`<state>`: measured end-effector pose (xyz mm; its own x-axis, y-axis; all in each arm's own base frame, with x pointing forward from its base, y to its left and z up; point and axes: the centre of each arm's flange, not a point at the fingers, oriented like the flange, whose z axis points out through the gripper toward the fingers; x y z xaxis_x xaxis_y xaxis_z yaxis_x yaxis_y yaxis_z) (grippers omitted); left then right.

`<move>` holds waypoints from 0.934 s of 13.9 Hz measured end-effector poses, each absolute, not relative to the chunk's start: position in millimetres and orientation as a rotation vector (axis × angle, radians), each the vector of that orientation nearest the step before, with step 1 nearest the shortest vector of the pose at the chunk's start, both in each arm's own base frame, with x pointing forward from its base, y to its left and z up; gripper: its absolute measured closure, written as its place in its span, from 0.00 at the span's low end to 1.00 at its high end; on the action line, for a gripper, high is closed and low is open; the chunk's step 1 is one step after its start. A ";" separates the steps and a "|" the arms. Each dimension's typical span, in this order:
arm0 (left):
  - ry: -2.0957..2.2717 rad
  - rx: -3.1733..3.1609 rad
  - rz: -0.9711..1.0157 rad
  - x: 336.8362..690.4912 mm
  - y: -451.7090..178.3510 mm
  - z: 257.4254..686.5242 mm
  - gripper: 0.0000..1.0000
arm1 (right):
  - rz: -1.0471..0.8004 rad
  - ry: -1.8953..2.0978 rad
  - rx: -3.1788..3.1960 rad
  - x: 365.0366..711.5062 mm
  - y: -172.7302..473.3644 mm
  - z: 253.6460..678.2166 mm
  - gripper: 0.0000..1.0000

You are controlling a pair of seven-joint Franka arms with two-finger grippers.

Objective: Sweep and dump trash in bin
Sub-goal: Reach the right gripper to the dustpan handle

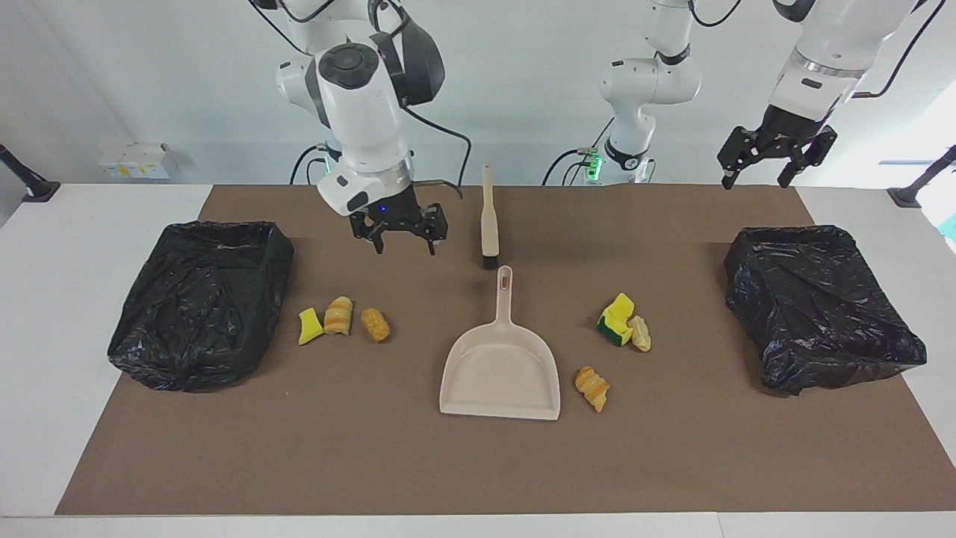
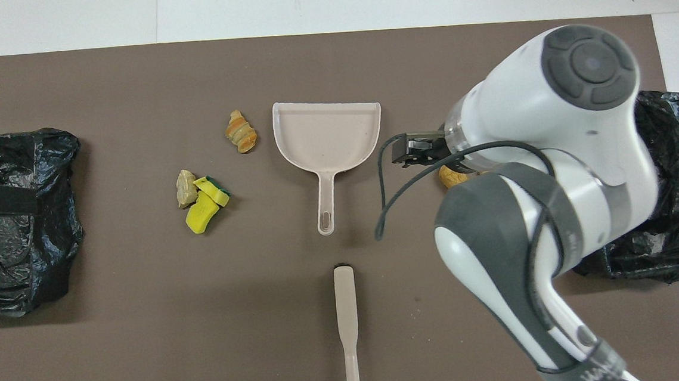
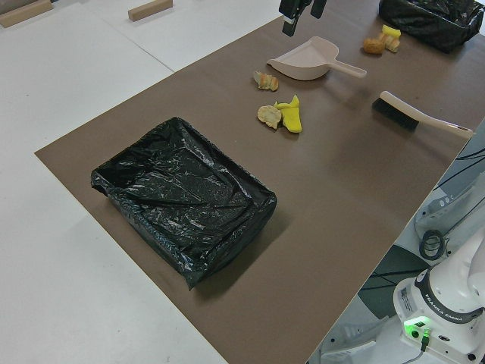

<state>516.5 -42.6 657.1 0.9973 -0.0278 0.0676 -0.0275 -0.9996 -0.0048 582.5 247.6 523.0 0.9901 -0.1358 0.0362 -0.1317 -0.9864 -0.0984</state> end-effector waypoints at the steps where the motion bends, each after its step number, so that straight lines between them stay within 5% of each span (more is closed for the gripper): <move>1: 0.043 -3.136 -0.106 516.5 -42.6 657.1 0.00 | -0.090 0.223 -3.023 585.0 264.9 513.0 0.00; 13: 0.043 -3.136 -0.106 516.5 -42.6 657.1 0.00 | -0.218 0.106 -3.036 600.6 382.4 391.4 0.00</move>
